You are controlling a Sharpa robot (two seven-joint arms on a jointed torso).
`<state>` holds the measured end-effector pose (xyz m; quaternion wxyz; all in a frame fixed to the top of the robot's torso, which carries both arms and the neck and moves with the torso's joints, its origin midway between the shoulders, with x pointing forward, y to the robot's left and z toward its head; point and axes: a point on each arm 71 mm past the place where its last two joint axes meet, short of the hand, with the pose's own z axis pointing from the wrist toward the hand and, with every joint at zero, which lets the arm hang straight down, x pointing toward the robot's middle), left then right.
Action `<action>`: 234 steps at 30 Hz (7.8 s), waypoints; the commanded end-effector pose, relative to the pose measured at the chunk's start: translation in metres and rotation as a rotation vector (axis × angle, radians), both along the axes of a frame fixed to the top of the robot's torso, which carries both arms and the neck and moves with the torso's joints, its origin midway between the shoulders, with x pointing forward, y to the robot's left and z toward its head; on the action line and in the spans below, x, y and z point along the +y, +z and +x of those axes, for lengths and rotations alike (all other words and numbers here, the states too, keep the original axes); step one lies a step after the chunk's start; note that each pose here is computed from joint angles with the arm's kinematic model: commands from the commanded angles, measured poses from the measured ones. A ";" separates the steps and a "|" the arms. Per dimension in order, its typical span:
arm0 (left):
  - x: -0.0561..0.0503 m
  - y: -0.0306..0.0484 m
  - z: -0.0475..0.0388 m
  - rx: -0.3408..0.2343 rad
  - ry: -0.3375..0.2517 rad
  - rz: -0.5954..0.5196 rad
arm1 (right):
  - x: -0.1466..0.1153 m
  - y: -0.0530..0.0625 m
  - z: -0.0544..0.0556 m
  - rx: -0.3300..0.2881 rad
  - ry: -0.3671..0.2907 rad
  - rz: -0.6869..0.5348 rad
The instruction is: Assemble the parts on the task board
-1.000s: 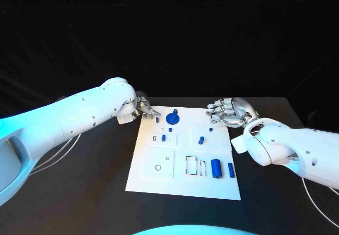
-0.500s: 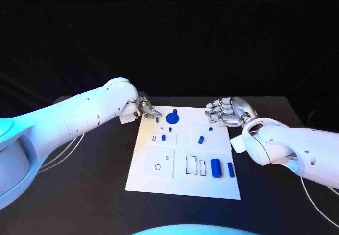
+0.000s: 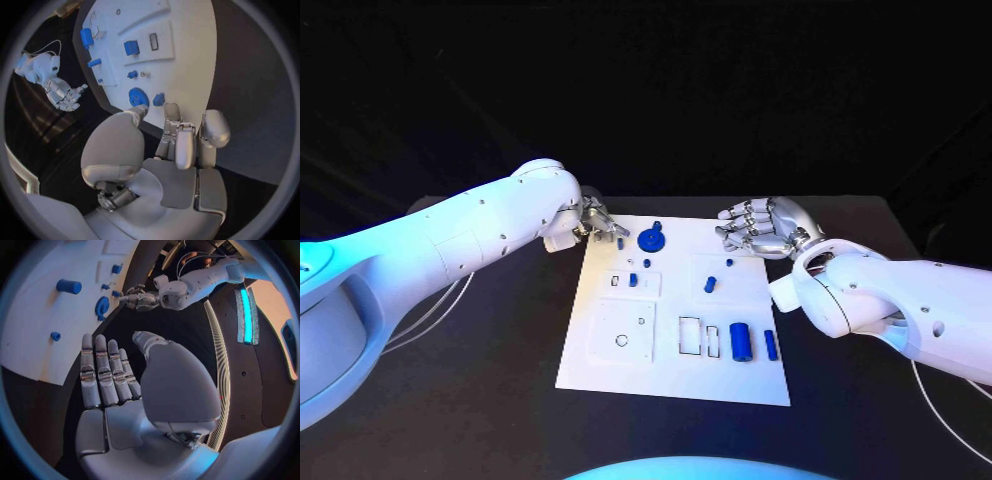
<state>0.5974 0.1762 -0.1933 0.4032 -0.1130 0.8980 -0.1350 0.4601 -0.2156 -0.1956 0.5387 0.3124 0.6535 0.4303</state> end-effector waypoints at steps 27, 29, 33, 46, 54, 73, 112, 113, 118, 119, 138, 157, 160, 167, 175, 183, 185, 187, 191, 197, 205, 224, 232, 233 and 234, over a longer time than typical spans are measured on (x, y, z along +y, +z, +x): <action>-0.006 -0.0131 -0.0026 0.041 -0.010 -0.053 | 0.004 0.001 -0.001 -0.012 0.025 0.000; -0.006 -0.0130 -0.0025 0.039 -0.006 -0.058 | 0.004 0.001 -0.001 -0.011 0.026 0.000; -0.005 -0.0128 -0.0023 0.038 0.002 -0.068 | 0.003 0.001 -0.001 -0.011 0.025 -0.001; -0.004 -0.0127 -0.0023 0.040 0.012 -0.082 | 0.003 0.001 0.000 -0.011 0.023 -0.002; -0.002 -0.0129 -0.0018 0.040 0.019 -0.080 | 0.003 0.001 0.000 -0.010 0.022 -0.003; -0.001 -0.0123 -0.0007 0.029 0.033 -0.083 | 0.003 0.001 0.000 -0.010 0.022 -0.002; 0.002 -0.0103 -0.0009 0.008 0.049 -0.127 | 0.003 0.000 0.001 -0.011 0.025 -0.002; 0.003 -0.0100 -0.0013 0.007 0.052 -0.132 | 0.003 0.000 0.001 -0.011 0.025 -0.003; 0.009 -0.0077 -0.0049 0.011 0.059 -0.156 | 0.002 0.000 0.001 -0.010 0.022 -0.004; 0.009 -0.0068 -0.0058 0.012 0.059 -0.160 | 0.001 0.000 0.001 -0.010 0.021 -0.004; 0.017 0.0204 -0.0510 -0.091 -0.078 -0.130 | -0.006 -0.001 0.003 -0.009 0.006 -0.013; -0.009 0.0059 -0.0771 -0.194 -0.248 -0.008 | -0.005 -0.003 0.002 -0.009 0.012 -0.017; -0.012 0.0023 -0.0783 -0.196 -0.262 0.008 | -0.004 -0.003 0.002 -0.009 0.013 -0.017; -0.017 -0.0042 -0.0800 -0.173 -0.283 0.021 | -0.004 -0.003 0.002 -0.012 0.013 -0.016; -0.018 -0.0117 -0.0793 -0.140 -0.284 0.031 | -0.004 -0.002 0.002 -0.013 0.014 -0.016; -0.015 -0.0192 -0.0785 -0.095 -0.277 0.035 | -0.004 -0.002 0.002 -0.012 0.014 -0.016; -0.014 -0.0199 -0.0786 -0.086 -0.275 0.032 | -0.004 -0.002 0.002 -0.013 0.014 -0.016; -0.014 -0.0207 -0.0787 -0.076 -0.273 0.029 | -0.004 -0.002 0.002 -0.013 0.013 -0.016; -0.013 -0.0213 -0.0789 -0.069 -0.271 0.025 | -0.004 -0.002 0.002 -0.013 0.013 -0.016; -0.014 -0.0219 -0.0794 -0.061 -0.271 0.022 | -0.004 -0.002 0.002 -0.014 0.014 -0.015; -0.015 -0.0223 -0.0801 -0.056 -0.273 0.019 | -0.003 -0.002 0.002 -0.014 0.016 -0.015; -0.015 -0.0236 -0.0789 -0.052 -0.275 0.026 | -0.004 -0.002 0.002 -0.013 0.016 -0.015; -0.015 -0.0251 -0.0791 -0.046 -0.275 0.029 | -0.004 -0.003 0.002 -0.012 0.016 -0.016; -0.015 -0.0252 -0.0790 -0.046 -0.274 0.029 | -0.004 -0.003 0.002 -0.012 0.016 -0.016; -0.014 -0.0253 -0.0789 -0.046 -0.274 0.029 | -0.004 -0.003 0.002 -0.012 0.016 -0.016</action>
